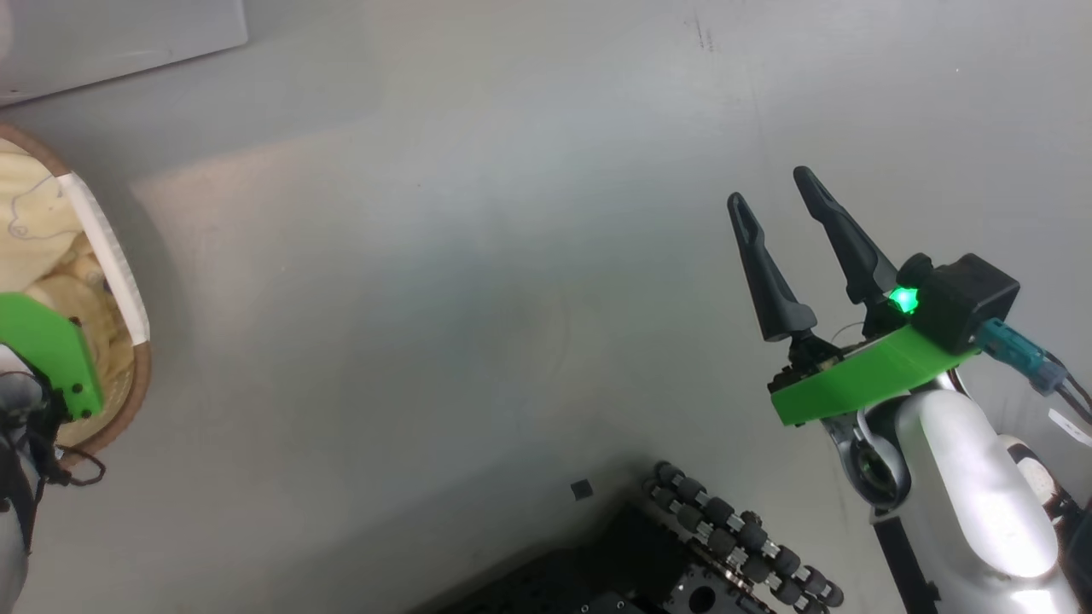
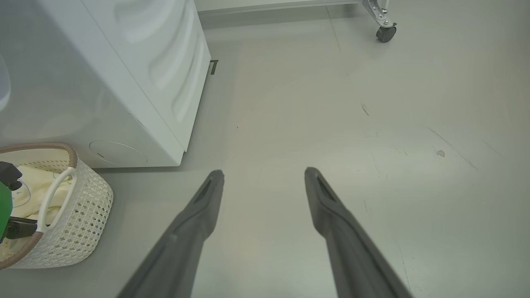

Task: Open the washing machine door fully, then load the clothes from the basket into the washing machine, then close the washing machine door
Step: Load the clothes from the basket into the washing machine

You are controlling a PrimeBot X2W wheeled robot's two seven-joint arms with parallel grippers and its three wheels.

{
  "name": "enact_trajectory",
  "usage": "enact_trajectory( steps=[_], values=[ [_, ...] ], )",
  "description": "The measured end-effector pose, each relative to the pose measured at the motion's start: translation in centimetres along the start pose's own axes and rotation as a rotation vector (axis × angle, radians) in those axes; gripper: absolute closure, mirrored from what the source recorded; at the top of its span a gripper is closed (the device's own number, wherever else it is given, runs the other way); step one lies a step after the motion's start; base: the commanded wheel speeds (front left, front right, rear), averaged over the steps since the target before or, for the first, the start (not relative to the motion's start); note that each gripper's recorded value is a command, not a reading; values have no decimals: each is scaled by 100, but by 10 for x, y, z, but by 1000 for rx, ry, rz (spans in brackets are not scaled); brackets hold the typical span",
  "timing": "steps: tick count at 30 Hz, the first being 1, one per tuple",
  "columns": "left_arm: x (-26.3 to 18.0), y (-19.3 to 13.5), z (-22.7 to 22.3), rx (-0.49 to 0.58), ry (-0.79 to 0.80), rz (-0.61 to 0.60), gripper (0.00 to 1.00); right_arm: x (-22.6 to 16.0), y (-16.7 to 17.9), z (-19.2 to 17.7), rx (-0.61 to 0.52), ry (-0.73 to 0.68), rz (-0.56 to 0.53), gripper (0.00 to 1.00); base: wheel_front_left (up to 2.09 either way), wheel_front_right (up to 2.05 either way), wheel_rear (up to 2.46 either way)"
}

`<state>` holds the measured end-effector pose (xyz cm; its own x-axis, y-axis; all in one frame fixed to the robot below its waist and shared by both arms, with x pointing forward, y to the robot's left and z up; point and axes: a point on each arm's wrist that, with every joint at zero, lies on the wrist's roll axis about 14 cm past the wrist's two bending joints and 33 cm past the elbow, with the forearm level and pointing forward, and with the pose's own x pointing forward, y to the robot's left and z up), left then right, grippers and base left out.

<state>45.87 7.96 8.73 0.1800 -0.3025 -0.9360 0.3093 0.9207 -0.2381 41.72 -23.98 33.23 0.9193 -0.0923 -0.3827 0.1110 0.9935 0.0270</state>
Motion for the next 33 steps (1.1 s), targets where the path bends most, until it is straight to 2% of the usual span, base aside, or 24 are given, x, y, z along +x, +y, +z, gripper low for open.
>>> enact_trajectory(
  steps=[19,20,21,24,33],
  values=[
    [17,18,3,-25,46,76,0,-6,-3,-21,7,49,-23,0,4,4,4],
    [17,20,2,-30,47,82,11,-5,-2,-22,9,51,-20,0,4,4,4],
    [17,21,1,-37,47,83,100,-5,-1,-22,10,53,-18,0,2,2,2],
    [16,18,2,-72,35,75,100,-5,0,-22,12,50,-15,0,0,0,0],
    [7,6,17,-72,-36,40,100,-4,3,-13,1,26,-2,0,0,0,0]
  ],
)
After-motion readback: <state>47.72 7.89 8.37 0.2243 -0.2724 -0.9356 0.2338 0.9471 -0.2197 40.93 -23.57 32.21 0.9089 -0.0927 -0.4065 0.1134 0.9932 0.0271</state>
